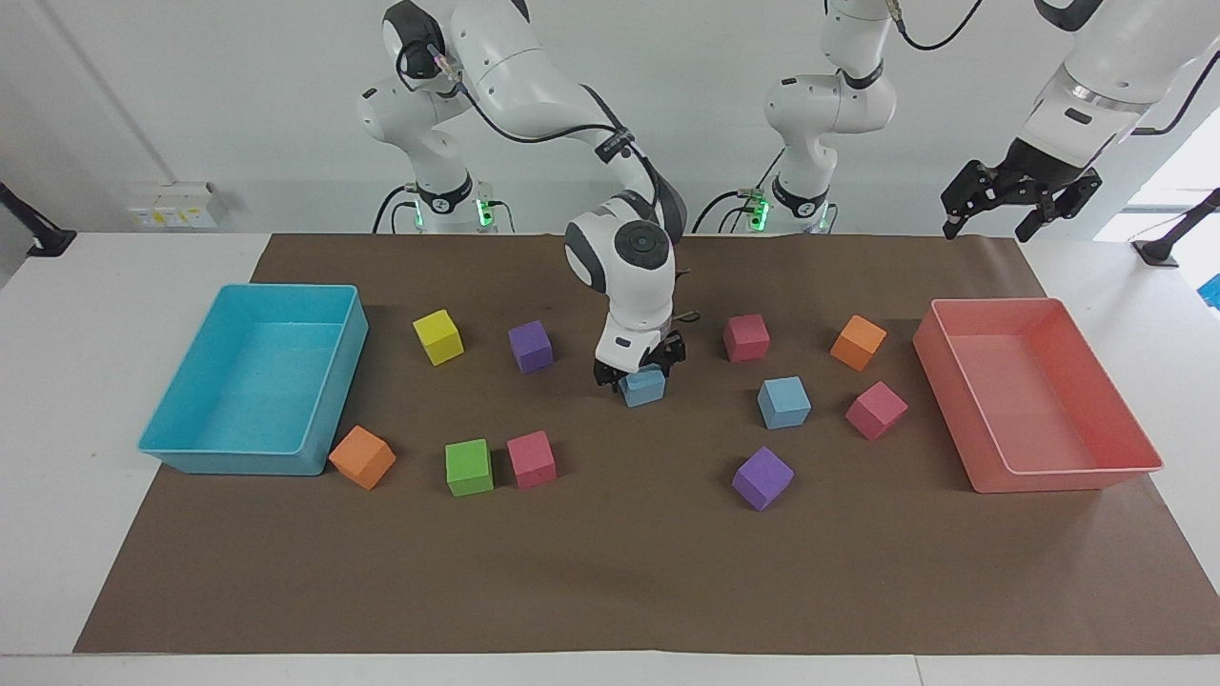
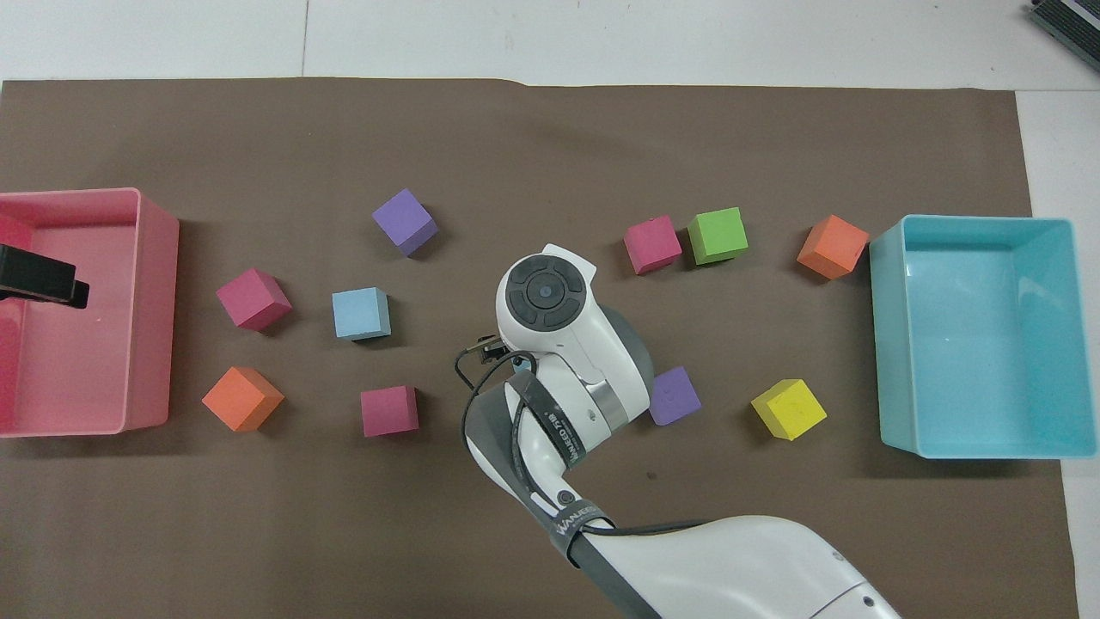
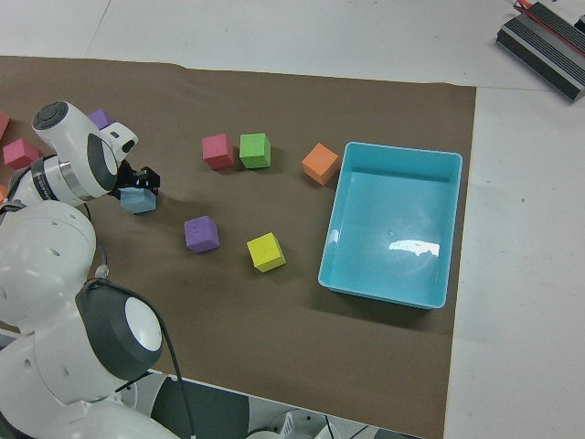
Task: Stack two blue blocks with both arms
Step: 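Carry the light blue cube to the table center and release it, then withdraw the right gripper while the left gripper reaches the other light blue cube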
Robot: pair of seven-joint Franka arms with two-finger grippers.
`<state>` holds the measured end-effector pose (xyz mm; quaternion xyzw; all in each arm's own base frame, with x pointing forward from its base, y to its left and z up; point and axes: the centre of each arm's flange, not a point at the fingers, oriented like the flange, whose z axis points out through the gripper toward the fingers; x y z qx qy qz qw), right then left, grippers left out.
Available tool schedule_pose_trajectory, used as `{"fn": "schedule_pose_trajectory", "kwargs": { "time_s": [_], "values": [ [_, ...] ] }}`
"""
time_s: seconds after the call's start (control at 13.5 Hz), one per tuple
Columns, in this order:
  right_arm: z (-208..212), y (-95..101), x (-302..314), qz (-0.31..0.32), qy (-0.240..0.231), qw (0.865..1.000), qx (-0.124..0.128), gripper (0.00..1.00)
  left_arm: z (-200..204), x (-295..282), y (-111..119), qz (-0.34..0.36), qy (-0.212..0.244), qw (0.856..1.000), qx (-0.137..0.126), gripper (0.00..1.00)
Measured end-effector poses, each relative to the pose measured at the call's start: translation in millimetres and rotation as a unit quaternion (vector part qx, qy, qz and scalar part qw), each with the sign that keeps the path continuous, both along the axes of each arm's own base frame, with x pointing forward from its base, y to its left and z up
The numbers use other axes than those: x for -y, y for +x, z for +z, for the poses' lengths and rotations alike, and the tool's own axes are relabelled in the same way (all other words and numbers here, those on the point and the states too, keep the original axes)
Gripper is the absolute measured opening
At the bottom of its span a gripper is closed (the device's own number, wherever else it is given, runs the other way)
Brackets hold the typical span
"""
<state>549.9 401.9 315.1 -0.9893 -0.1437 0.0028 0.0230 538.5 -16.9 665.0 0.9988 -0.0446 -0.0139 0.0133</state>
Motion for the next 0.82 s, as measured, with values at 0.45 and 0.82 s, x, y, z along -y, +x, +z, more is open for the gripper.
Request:
{"fn": "schedule_pose_trajectory", "kwargs": {
  "time_s": [0.45, 0.82],
  "values": [
    [78, 17.6, 41, -0.032, 0.02, 0.999, 0.021, 1.0, 1, 1, 2, -0.001, 0.0, 1.0, 0.009, 1.0],
    [163, 28.4, 122, -0.086, 0.026, 0.996, 0.021, 1.0, 4, 5, 5, -0.001, -0.001, 1.0, 0.022, 1.0]
  ]
}}
